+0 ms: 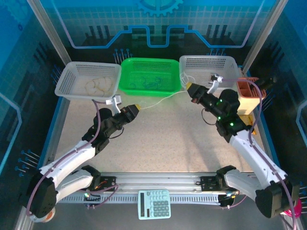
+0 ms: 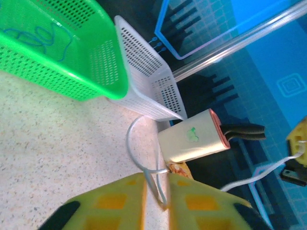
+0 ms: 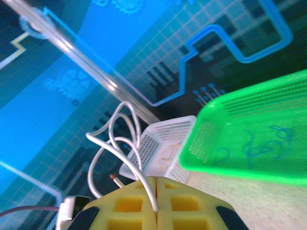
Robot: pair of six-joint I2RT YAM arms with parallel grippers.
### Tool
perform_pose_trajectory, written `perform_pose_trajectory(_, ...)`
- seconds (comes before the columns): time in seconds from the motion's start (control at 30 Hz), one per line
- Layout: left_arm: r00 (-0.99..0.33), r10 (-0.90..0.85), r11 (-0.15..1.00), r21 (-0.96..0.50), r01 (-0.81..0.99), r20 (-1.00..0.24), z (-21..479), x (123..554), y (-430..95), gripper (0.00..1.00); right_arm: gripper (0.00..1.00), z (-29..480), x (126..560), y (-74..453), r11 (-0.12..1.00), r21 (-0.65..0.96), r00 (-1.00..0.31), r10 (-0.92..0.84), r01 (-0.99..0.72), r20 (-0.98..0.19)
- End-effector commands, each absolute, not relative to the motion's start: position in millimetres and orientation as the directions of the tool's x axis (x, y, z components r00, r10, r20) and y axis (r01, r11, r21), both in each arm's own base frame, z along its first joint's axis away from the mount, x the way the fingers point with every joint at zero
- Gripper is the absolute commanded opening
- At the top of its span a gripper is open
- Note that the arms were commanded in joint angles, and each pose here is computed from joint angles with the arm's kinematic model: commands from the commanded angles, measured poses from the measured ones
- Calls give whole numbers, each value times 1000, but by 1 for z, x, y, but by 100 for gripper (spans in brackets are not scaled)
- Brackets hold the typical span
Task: Untangle the cables
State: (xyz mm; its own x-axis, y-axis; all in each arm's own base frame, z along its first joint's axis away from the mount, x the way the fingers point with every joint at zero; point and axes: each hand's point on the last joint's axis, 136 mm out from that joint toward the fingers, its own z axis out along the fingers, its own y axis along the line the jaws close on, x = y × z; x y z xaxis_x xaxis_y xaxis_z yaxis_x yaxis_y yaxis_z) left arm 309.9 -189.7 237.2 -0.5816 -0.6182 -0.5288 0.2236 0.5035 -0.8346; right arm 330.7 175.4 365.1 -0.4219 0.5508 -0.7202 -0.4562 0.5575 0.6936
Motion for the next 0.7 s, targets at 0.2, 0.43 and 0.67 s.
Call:
perform_pose_trajectory(0.2, -578, -547, 570, -775, 272, -605, 237, 307, -190, 52, 0, 418, 323, 227, 475, 565, -403, 405, -675, -821)
perform_pose_trajectory(0.43, -566, -467, 493, -732, 471, -679, 303, 298, -214, 72, 0, 408, 319, 247, 416, 534, -449, 289, -736, -845)
perform_pose_trajectory(0.67, -553, -432, 355, -698, 622, -713, 365, 297, -240, 76, 0, 401, 317, 254, 366, 563, -485, 288, -741, -826)
